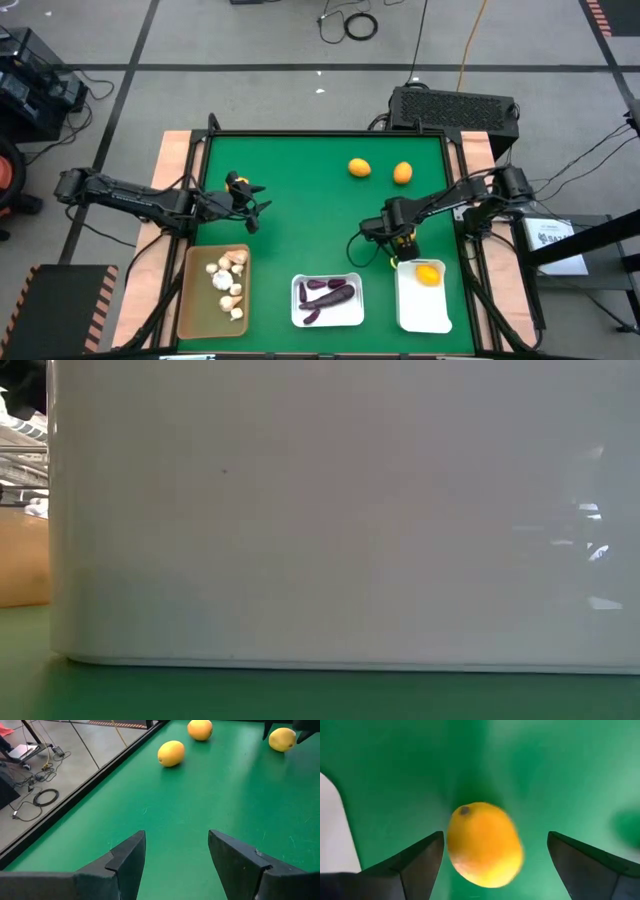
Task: Sort produce into baskets
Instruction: Put the lemon into the right white bin
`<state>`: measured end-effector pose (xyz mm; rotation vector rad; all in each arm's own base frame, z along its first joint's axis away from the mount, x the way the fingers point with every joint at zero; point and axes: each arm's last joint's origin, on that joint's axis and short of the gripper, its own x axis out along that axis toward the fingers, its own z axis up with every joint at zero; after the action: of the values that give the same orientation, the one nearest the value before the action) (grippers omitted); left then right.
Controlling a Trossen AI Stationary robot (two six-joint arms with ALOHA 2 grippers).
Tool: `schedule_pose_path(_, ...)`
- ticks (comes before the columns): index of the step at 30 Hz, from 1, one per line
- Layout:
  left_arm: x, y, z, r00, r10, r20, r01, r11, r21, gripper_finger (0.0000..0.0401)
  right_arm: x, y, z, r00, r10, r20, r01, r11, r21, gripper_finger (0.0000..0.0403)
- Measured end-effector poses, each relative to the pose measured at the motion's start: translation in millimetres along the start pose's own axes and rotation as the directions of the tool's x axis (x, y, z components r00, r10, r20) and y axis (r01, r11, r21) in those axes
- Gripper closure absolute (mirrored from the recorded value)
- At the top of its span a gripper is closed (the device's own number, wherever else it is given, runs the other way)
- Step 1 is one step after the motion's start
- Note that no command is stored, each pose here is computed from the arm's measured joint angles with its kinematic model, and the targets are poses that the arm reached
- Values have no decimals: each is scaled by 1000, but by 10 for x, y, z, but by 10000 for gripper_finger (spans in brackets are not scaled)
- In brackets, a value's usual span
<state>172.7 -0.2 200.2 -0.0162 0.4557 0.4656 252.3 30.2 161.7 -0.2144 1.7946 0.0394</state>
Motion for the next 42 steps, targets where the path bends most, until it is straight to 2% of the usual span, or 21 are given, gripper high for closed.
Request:
schedule_pose_path(5,0,0,0,1000,0,0,0,1000,0,178,98,15,-54,999,27,-35,-27,1000,2,60)
schedule_pose_path(8,0,0,0,1000,0,0,0,1000,0,178,86,11,-43,1000,13,-27,-13,1000,6,75)
schedule_pose_path(18,0,0,0,1000,0,0,0,1000,0,178,98,-15,-9,999,-33,-5,33,999,2,173)
schedule_pose_path(23,0,0,0,1000,0,0,0,1000,0,178,-2,-30,61,998,-48,38,48,999,1,217)
schedule_pose_path(29,0,0,-1,1000,0,-1,0,1000,0,178,-300,-71,146,993,-88,76,88,996,1,216)
schedule_pose_path(33,0,0,0,1000,0,0,0,1000,0,178,-569,-91,156,993,-89,76,84,995,62,209)
schedule_pose_path(35,0,0,0,1000,0,0,0,1000,0,178,-725,-84,148,995,-60,77,51,992,119,208)
schedule_pose_path(38,0,0,0,1000,0,0,0,1000,0,178,-961,-51,118,995,54,80,-71,971,228,207)
schedule_pose_path(42,0,0,0,1000,0,0,0,1000,0,178,-1198,87,95,970,220,106,-244,880,408,207)
